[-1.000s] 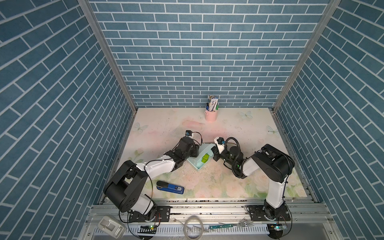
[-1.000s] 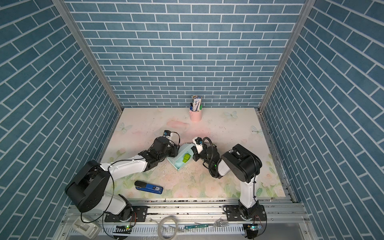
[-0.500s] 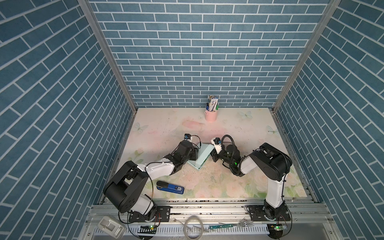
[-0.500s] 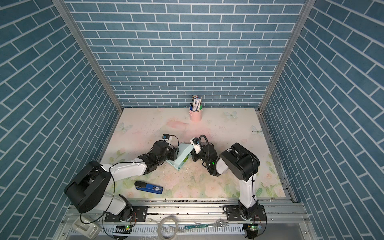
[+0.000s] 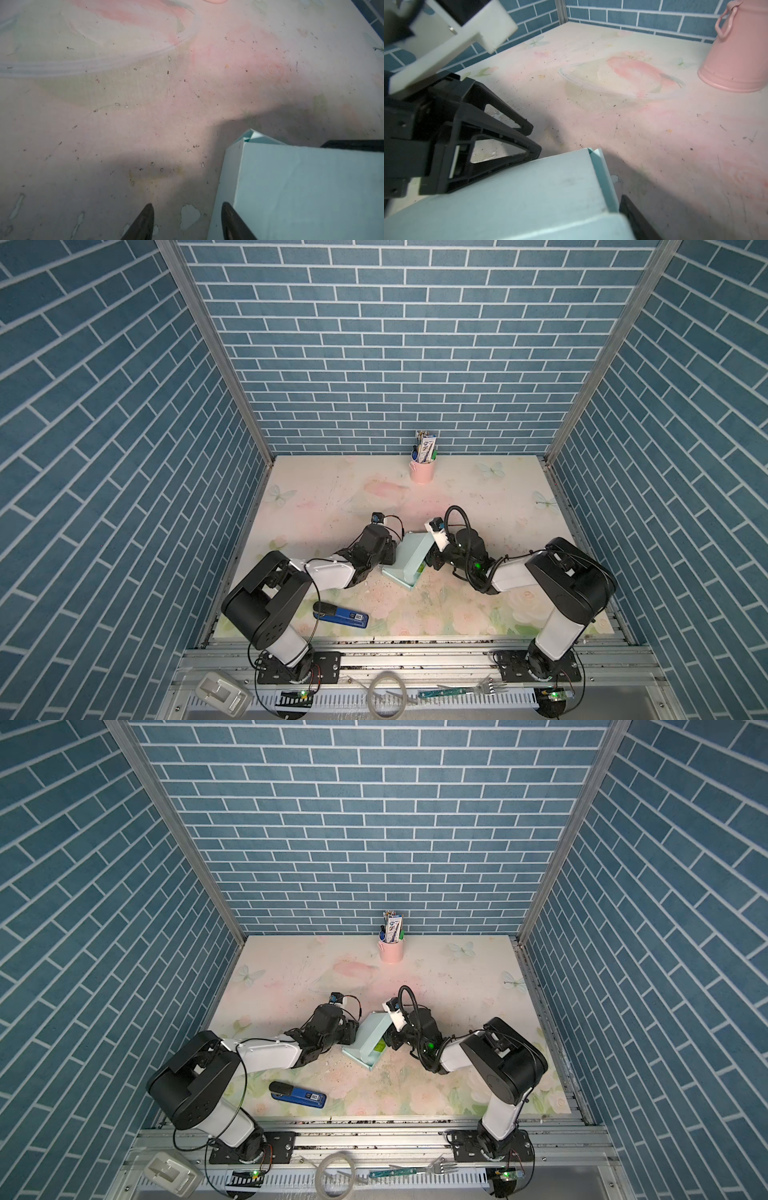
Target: Fold the paper box
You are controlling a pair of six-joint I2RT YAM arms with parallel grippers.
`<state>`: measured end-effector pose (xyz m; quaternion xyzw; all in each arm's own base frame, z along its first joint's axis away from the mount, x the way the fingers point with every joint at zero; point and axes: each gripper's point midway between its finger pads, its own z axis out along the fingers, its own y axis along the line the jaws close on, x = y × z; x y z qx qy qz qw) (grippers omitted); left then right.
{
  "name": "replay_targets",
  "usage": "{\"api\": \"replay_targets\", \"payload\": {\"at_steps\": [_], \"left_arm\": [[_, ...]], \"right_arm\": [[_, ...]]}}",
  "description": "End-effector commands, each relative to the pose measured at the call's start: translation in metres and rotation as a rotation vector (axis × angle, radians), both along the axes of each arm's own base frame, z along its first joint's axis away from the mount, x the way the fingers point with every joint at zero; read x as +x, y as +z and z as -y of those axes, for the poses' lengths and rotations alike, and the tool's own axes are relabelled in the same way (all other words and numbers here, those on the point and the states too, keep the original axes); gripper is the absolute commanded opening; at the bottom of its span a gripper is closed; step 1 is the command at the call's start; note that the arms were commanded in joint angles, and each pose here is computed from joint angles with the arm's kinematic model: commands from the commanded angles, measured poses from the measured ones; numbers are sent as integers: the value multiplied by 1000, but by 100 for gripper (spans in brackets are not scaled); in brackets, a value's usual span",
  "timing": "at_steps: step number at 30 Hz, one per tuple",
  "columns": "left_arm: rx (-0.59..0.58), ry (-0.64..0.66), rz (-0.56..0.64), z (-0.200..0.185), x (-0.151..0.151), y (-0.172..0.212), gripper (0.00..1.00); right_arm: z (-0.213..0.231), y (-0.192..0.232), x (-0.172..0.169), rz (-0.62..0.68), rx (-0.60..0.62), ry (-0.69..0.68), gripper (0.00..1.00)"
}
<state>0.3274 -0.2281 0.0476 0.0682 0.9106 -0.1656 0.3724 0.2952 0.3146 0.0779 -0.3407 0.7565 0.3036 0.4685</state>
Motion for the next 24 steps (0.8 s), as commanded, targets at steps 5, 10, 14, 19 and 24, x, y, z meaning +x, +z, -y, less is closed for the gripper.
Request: {"api": "replay_targets", "payload": {"at_steps": [5,10,14,19,24], "left_arm": [[36,2,8,2,6,4,54],[50,11,10,0,6,6,54],[53,12,11,-1,6,7,54],[51,16,9,-1,6,6,54],[33,19,27,3,11,18,54]], "right_arm": [[7,-4,-8,-111,-100,-4,63],[10,2,-10,-125,-113,-8,65],[19,2,-14,-121,-128,-28,65],[28,-2,-20,-141,-137,-54,65],[39,-8,-28,-173,-147,-84,64]]}}
